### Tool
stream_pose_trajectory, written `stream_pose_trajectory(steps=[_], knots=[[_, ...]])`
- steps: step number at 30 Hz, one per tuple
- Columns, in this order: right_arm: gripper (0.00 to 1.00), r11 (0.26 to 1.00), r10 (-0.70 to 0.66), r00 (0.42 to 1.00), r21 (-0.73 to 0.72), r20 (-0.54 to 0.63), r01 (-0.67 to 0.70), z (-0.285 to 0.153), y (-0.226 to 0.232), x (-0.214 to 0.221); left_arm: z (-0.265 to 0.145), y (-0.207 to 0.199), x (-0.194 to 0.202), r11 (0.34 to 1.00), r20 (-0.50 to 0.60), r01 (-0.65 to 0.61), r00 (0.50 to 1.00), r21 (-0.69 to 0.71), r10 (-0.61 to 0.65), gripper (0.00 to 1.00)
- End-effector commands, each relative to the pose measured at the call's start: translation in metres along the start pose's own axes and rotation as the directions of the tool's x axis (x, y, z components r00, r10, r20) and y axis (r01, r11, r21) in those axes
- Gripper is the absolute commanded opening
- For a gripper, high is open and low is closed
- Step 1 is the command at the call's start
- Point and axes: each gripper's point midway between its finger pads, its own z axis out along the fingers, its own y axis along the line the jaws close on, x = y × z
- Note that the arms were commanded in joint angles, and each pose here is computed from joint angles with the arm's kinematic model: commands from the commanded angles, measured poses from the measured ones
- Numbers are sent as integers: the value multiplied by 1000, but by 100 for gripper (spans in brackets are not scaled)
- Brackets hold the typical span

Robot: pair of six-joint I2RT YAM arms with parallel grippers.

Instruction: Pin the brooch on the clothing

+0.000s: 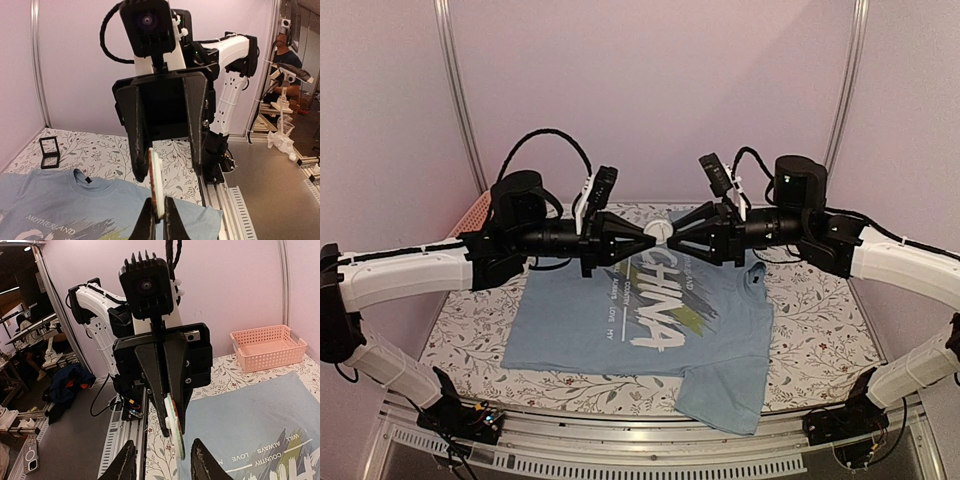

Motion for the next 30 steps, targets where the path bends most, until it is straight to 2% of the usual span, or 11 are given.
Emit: stream_pose_trajectory(steps=[1,9,14,19,24,27,30], knots=[[35,999,-28,1000,-34,-1,28,1,5,-9,-2,-2,-10,998,-4,-61,998,-8,61,0],[30,1000,7,1000,-23,-13,-8,8,-4,-5,-1,-6,-13,997,-1,-82,997,9,82,0],[21,1000,9,1000,-22,-18,-10,9,-5,-4,-1,-7,-15,996,-1,-93,996,11,93,0],[8,1000,15,1000,-14,-19,-15,9,-7,-4,0,-12,-13,994,-5,-104,995,36,105,0],[6,1000,15,1000,-23,-19,-16,9,-5,-5,4,-19,-8,987,-26,-145,989,68,147,0],[0,1000,23,999,-5,-30,-23,11,-10,-2,6,-23,-8,984,-29,-163,986,74,166,0],[0,999,36,999,5,-39,-35,12,-14,3,9,-26,-8,980,-31,-185,982,77,188,0]])
